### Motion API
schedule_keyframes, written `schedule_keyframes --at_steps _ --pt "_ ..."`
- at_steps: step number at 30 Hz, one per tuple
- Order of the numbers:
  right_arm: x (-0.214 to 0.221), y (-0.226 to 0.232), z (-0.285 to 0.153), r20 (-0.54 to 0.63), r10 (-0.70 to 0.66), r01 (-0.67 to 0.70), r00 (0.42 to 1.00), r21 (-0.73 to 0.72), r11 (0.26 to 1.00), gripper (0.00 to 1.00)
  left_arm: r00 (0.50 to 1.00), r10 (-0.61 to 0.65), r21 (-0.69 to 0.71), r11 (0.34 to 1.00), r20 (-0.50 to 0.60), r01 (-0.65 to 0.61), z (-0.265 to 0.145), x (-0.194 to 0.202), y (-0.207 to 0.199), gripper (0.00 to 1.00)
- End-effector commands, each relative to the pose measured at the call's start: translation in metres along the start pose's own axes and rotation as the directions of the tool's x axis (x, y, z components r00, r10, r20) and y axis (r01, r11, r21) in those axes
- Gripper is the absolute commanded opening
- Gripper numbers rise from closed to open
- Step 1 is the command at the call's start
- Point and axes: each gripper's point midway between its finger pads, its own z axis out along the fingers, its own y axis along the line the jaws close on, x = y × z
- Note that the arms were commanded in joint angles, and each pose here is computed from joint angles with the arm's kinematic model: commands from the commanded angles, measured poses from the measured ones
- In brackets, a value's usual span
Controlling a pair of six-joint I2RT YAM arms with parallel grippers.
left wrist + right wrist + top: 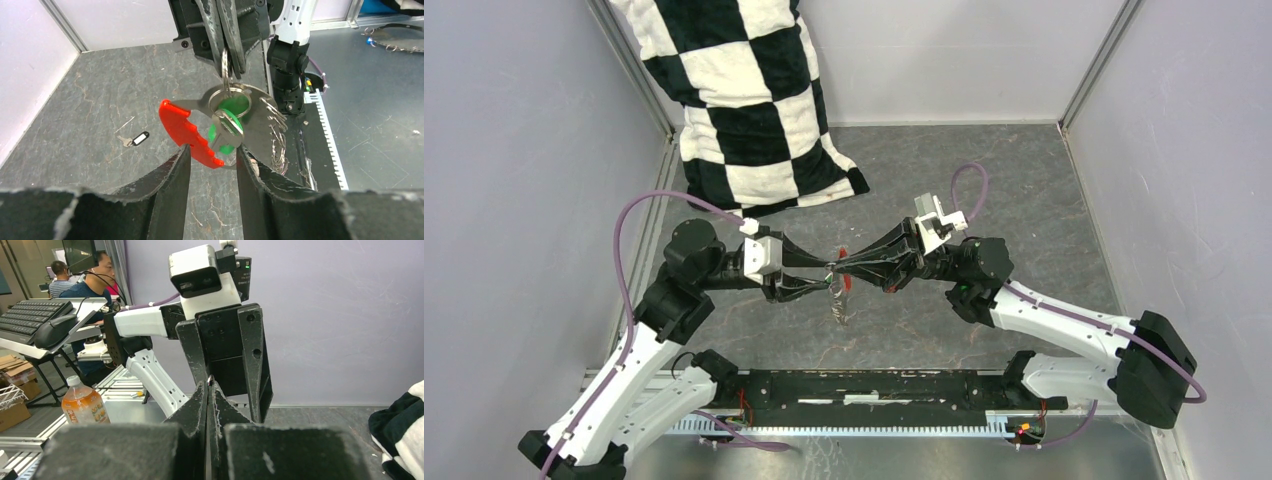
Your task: Put the keys on the keyring
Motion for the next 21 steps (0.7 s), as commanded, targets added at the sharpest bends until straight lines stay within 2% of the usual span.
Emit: schedule_keyframes --at_steps 1,6,10,16,18,21 --pt "-0.012 0.001 0.002 0.045 -0.032 0.032 0.999 -0.008 0.999 0.00 0.997 -0.020 0.027 0.999 0.080 0.018 0.004 -0.022 -0.002 0.43" --pt "-0.006 -0.002 0.001 0.025 -0.035 0.035 0.999 0.005 0.999 0.00 0.991 -0.032 0.048 0.999 0.127 0.026 0.005 -0.034 -0.005 0.30" --pt "-0.003 -0.004 -0.001 0.010 -0.041 0.041 0.999 0.018 0.999 0.00 0.992 -0.007 0.053 0.999 0.128 0.000 0.003 -0.038 -0.007 0.11" --pt "-0.004 -0.004 -0.002 0.011 -0.045 0.045 0.999 0.025 0.999 0.00 0.993 0.002 0.077 0.997 0.120 -0.011 0.002 -0.036 -0.013 0.08" --pt "-0.005 -0.004 -0.003 0.011 -0.050 0.049 0.999 0.028 0.998 0.00 0.994 0.000 0.087 0.996 0.107 -0.010 0.001 -0.033 -0.014 0.15" --pt "-0.007 -0.004 -0.003 0.008 -0.064 0.064 0.998 0.039 0.997 0.00 0.997 0.034 0.077 0.996 0.070 -0.039 -0.001 -0.028 -0.013 0.57"
